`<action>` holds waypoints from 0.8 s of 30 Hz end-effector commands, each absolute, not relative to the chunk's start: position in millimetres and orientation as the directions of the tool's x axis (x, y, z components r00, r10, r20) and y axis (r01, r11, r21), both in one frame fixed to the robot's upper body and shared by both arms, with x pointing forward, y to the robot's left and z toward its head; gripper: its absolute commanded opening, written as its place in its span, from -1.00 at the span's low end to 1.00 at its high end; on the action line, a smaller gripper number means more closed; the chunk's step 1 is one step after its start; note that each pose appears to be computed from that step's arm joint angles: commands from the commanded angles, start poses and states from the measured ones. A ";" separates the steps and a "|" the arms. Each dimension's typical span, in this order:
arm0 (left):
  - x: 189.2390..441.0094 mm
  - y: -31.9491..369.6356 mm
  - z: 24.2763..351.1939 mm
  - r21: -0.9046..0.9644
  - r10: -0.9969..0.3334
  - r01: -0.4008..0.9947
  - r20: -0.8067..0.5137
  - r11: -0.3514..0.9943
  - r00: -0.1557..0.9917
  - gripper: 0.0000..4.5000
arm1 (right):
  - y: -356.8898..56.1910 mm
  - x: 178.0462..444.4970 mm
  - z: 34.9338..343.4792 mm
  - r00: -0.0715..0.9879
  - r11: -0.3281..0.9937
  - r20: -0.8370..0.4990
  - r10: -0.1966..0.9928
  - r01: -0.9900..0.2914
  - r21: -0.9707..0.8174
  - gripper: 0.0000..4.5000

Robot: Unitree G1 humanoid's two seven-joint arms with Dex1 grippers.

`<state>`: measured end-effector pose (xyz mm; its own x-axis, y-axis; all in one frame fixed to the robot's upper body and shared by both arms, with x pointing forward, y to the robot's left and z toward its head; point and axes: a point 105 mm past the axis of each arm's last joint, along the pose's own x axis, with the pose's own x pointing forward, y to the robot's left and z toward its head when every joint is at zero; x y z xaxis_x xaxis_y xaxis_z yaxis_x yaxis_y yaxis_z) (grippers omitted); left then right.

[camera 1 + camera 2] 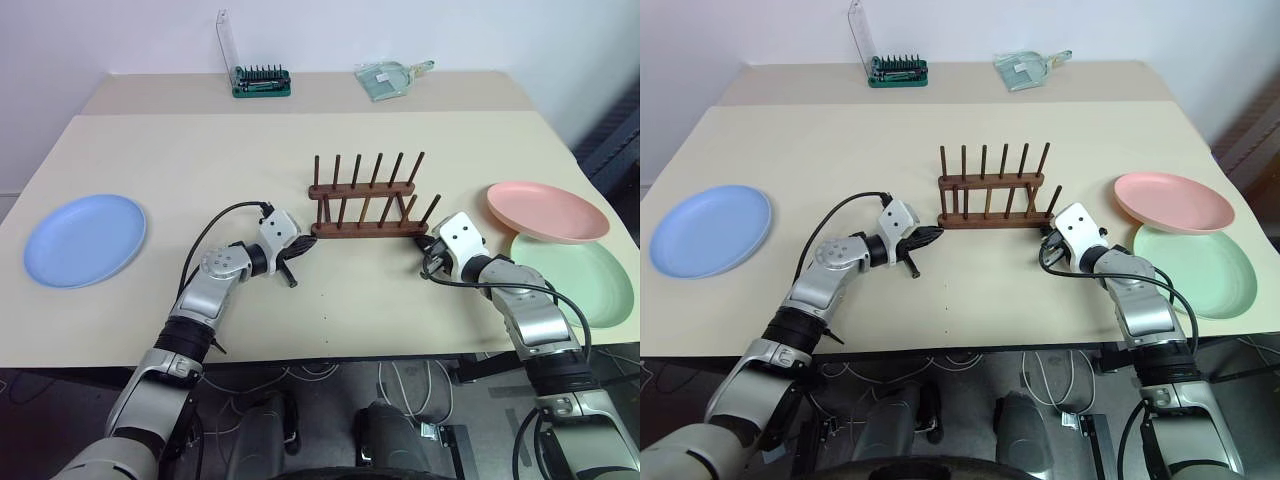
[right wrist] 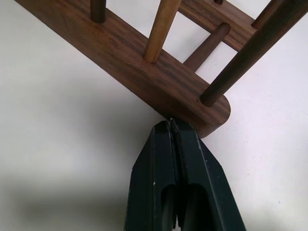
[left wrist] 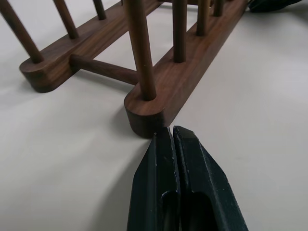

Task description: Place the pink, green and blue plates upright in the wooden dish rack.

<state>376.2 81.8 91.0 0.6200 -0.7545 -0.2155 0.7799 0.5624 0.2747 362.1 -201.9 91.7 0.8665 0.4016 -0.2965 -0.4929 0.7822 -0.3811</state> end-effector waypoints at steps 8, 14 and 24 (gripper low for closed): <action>382.9 88.5 91.4 0.299 -0.727 0.752 -0.213 0.588 0.653 -0.98 | -200.2 352.8 96.2 0.853 0.757 -0.295 0.430 -0.519 -0.397 -1.00; 365.7 87.6 93.9 0.259 -0.795 0.816 -0.209 0.517 0.570 -0.98 | -212.5 331.1 118.8 0.832 0.715 -0.307 0.463 -0.555 -0.424 -1.00; 307.0 85.2 119.0 0.129 -0.950 0.960 -0.157 0.250 0.268 -1.00 | -268.4 319.1 184.2 0.906 0.788 -0.253 0.338 -0.420 -0.450 0.96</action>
